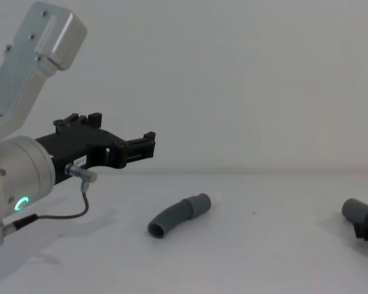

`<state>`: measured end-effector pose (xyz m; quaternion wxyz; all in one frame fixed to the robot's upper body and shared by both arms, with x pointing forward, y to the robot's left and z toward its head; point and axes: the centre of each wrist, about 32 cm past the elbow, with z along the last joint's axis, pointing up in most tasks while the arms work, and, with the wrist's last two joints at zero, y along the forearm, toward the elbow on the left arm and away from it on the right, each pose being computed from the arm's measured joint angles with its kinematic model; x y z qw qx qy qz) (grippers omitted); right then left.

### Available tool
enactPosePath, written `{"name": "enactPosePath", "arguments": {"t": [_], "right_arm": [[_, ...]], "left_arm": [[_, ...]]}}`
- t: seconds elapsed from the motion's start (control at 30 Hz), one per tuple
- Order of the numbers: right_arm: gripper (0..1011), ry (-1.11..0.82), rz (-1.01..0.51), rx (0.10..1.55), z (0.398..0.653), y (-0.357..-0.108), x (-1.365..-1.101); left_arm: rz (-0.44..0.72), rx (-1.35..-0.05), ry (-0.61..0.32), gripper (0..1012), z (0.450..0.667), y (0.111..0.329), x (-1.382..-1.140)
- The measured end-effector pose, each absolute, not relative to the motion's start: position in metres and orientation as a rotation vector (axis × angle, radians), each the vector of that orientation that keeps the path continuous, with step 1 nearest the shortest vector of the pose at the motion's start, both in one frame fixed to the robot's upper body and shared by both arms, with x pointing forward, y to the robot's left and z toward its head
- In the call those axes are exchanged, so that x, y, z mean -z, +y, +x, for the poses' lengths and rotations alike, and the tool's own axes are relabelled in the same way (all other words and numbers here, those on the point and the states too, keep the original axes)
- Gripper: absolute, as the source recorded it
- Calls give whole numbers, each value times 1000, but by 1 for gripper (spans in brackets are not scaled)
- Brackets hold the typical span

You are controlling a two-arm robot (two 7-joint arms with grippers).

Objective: Use both hands to pick up one end of the pipe from the table, align the ends, and insert them.

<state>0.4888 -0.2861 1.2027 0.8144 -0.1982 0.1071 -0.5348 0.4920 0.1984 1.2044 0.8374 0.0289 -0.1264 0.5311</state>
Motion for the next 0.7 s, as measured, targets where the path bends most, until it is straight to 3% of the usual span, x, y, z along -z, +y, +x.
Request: {"name": "enactPosePath", "arguments": {"t": [0.2,0.4,0.7], "right_arm": [[650,227,-424,1141,489,-285,-1202],[433,226,-425,1142,490,-285,-1202],[224,225,-426,1142,490,-285,-1202]], "left_arm": [[61,-1124,-268,1000,492,198,-1204],[61,-1124,-268,1000,492,198,-1204],[62,-1123,-267,1000,492,198,-1204]]}}
